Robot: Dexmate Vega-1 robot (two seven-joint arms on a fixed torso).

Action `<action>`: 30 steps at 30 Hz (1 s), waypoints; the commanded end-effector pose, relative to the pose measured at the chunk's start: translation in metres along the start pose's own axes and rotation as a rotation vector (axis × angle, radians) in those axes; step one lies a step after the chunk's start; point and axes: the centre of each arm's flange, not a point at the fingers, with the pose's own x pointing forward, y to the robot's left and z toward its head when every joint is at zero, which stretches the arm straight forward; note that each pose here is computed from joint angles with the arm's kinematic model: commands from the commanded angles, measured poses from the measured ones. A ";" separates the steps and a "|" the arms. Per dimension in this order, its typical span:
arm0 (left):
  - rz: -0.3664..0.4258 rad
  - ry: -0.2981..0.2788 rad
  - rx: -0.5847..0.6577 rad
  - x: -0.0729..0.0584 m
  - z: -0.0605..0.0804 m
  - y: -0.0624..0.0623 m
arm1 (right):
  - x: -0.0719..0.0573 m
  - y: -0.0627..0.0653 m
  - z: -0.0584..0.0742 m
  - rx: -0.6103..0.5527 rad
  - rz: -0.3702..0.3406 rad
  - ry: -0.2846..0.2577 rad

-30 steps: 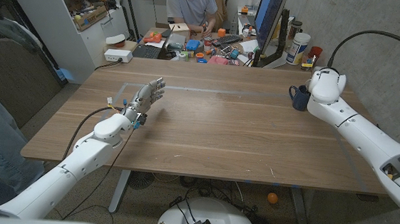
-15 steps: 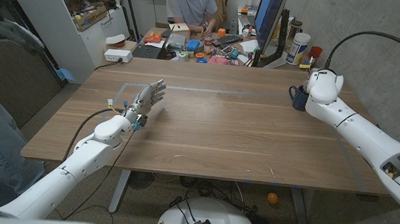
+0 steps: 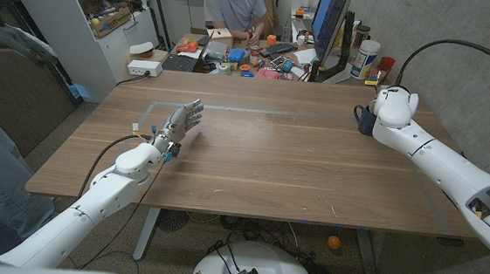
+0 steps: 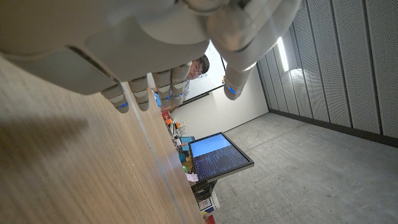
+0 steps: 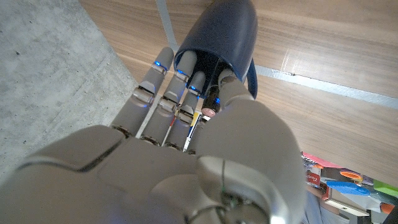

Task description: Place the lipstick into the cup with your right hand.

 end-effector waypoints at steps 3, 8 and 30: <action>0.000 0.002 -0.004 -0.002 -0.001 0.000 | -0.002 0.001 0.001 -0.004 -0.006 0.003; -0.003 0.004 -0.007 -0.002 -0.003 0.000 | -0.004 0.000 0.000 -0.003 -0.014 0.000; -0.017 -0.013 -0.003 -0.001 0.001 0.004 | -0.035 -0.014 -0.006 0.061 -0.160 -0.010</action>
